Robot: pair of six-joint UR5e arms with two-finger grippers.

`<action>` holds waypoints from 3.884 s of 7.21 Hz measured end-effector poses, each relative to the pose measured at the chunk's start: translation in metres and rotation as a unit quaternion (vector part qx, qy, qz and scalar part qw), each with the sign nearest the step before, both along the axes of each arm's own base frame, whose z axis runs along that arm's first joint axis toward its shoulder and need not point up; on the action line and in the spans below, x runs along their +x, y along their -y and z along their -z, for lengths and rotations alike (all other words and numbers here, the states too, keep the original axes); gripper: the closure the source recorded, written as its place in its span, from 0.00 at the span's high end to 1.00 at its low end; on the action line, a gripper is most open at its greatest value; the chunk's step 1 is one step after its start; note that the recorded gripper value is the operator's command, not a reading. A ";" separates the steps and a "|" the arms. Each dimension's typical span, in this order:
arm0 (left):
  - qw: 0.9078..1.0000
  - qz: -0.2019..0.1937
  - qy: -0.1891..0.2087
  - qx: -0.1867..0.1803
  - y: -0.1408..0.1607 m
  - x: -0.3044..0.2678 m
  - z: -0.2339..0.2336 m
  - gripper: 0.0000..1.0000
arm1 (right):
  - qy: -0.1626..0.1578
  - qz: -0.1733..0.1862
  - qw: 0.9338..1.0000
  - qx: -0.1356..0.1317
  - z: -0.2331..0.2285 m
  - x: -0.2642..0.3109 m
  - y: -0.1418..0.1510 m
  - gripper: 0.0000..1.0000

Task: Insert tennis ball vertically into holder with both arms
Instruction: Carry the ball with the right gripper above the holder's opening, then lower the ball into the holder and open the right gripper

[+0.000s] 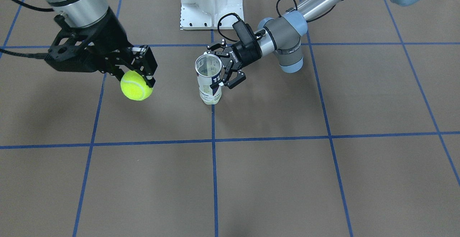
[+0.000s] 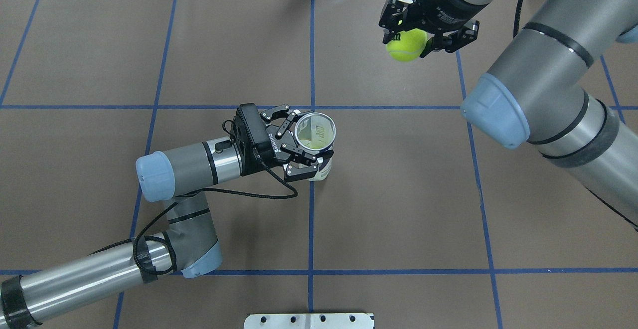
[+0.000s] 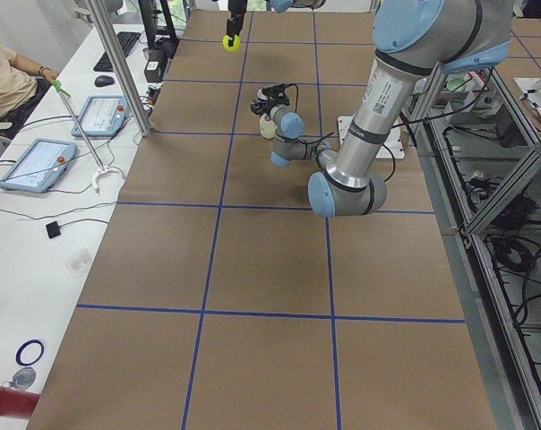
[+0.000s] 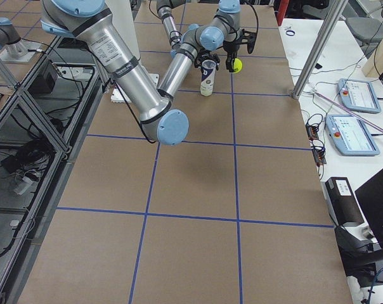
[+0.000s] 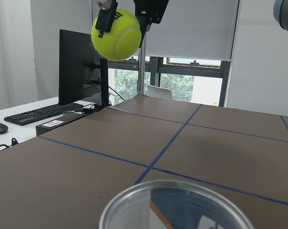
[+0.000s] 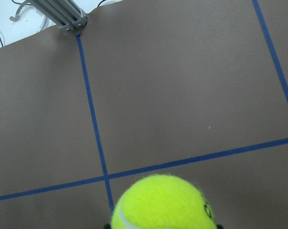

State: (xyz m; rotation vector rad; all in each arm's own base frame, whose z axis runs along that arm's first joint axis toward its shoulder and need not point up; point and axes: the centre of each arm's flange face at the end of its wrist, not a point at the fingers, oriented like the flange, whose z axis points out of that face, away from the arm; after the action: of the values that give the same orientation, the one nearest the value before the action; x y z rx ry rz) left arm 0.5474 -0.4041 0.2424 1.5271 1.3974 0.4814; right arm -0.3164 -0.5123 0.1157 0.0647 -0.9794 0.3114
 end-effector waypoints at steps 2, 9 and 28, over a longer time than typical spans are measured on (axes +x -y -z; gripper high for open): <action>1.000 -0.001 0.001 0.000 -0.001 0.001 -0.001 0.99 | -0.039 0.011 0.999 -0.011 0.043 -0.036 -0.039 0.00; 1.000 -0.002 0.003 -0.002 -0.001 0.002 -0.003 0.99 | -0.082 0.021 0.996 -0.008 0.104 -0.119 -0.090 0.00; 1.000 -0.002 0.002 -0.001 -0.001 0.002 -0.005 0.99 | -0.104 0.030 0.994 0.014 0.086 -0.162 -0.097 1.00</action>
State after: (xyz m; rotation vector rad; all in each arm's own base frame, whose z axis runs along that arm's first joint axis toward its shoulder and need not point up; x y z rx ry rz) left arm 0.5495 -0.4028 0.2476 1.5223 1.3974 0.4843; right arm -0.4782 -0.4154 0.0296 0.0906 -0.7770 0.2306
